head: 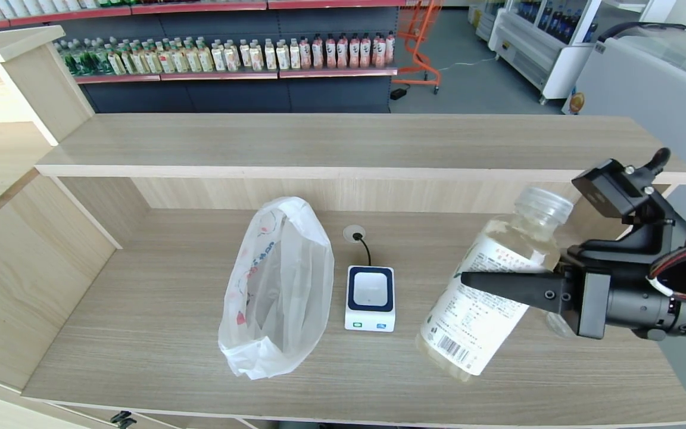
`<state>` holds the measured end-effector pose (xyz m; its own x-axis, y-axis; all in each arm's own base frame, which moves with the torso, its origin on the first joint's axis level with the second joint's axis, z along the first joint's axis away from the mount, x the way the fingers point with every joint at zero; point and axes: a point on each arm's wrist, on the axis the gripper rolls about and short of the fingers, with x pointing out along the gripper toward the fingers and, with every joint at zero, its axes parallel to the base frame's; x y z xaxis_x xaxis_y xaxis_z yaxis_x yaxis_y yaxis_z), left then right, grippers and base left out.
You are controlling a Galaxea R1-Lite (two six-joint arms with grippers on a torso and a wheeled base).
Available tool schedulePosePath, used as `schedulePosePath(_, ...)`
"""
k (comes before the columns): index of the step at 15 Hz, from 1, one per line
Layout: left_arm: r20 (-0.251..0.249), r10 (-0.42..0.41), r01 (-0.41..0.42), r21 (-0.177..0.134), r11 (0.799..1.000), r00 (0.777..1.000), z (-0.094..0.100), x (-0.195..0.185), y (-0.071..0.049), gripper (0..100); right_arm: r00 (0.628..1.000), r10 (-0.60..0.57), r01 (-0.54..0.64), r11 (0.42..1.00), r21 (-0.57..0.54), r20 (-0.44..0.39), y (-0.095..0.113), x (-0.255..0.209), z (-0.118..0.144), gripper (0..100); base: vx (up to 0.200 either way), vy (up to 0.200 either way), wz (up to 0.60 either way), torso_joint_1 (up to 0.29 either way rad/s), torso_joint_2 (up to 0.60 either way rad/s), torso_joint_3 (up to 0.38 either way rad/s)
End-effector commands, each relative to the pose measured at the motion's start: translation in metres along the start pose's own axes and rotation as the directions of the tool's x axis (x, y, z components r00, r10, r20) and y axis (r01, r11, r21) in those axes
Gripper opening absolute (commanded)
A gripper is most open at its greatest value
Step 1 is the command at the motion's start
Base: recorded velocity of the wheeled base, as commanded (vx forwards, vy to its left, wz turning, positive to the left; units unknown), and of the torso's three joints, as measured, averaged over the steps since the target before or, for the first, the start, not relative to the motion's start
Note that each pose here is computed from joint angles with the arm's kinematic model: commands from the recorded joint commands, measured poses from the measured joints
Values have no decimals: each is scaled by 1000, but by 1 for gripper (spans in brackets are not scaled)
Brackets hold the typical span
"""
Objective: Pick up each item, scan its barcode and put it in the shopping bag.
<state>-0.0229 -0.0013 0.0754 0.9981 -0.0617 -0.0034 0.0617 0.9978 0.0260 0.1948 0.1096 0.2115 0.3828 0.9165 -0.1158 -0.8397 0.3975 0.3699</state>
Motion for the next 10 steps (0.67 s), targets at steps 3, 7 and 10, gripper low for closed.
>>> schedulePosePath(3, -1, 0, 0, 0, 1000, 1000, 0, 0, 0, 100, 998, 55, -55, 998, -10, -18, 16, -1, -6, 0, 0, 0, 0, 0, 0, 0)
schedulePosePath(7, -1, 0, 0, 0, 1000, 1000, 0, 0, 0, 100, 995, 95, -95, 995, -10, -28, 22, -7, -4, 0, 0, 0, 0, 0, 0, 0)
schedulePosePath(10, -1, 0, 0, 0, 1000, 1000, 0, 0, 0, 100, 995, 98, -99, 995, -17, -21, 25, -9, -3, 0, 0, 0, 0, 0, 0, 0)
